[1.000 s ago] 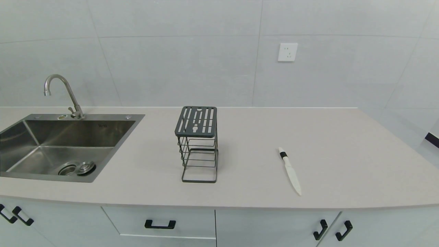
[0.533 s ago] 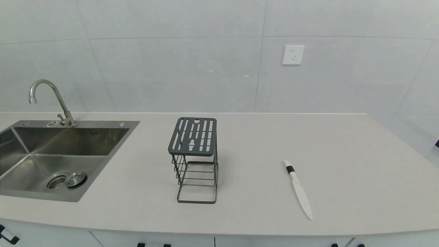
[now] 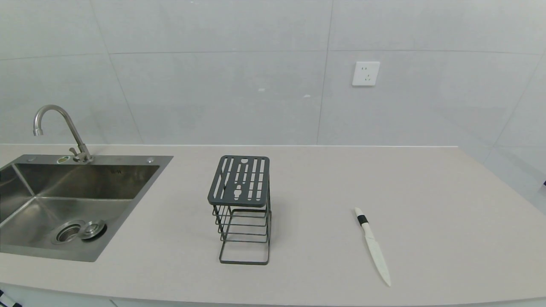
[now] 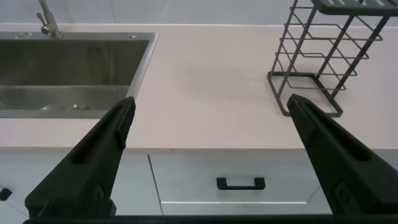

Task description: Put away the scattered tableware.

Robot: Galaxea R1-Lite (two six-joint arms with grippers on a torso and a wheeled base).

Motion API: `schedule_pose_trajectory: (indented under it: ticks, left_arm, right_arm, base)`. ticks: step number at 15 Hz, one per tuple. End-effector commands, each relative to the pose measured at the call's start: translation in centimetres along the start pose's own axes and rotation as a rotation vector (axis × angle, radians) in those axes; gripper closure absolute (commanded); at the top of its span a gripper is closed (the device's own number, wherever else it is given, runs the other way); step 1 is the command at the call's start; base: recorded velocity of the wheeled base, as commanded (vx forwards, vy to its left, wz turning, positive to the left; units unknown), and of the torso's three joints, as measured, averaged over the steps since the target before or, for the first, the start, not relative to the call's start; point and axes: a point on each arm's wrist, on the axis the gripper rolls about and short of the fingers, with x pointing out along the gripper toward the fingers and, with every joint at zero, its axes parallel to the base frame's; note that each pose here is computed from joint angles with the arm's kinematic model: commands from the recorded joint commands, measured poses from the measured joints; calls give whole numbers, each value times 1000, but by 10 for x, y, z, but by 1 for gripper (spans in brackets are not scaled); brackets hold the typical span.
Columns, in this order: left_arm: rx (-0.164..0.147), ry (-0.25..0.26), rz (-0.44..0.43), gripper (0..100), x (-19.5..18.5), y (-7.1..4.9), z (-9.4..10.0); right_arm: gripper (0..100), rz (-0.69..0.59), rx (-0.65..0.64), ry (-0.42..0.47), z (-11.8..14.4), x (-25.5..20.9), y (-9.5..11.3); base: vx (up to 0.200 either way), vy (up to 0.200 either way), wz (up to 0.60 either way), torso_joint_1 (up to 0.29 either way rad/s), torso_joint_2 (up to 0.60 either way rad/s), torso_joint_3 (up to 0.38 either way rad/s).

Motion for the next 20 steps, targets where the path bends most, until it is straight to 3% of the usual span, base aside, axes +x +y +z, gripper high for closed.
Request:
schedule_pose_trajectory:
  ticks: [1, 8, 12, 13, 14, 17, 18, 20]
  left_arm:
    - [0, 2, 0, 0, 0, 0, 0]
    - [21, 2, -9, 0, 0, 0, 0]
    - [18, 2, -11, 0, 0, 0, 0]
    - [20, 2, -11, 0, 0, 0, 0]
    - [18, 2, -11, 0, 0, 0, 0]
    - [20, 4, -11, 0, 0, 0, 0]
    - [20, 4, -9, 0, 0, 0, 0]
    - [20, 4, 0, 0, 0, 0, 0]
  right_arm:
    - [0, -1, 0, 3, 0, 0, 0]
    - [0, 1, 6, 1, 0, 0, 0]
    - [0, 11, -4, -2, 0, 0, 0]
    - [0, 13, -4, -25, 2, 0, 0]
    - [0, 38, -25, -208, 25, -2, 1]
    - [0, 235, -53, -91, 59, 12, 6]
    - [0, 320, -45, 8, 73, 26, 7]
    - [0, 442, -21, 179, 76, 54, 11]
  base:
    - [0, 0, 0, 76, -163, -95]
    - [0, 0, 0, 5, -11, -6]
    - [0, 0, 0, 0, 0, 0]
    - [0, 0, 0, 0, 0, 0]
    - [0, 0, 0, 0, 0, 0]
    - [0, 0, 0, 0, 0, 0]
    - [0, 0, 0, 0, 0, 0]
    - [0, 0, 0, 0, 0, 0]
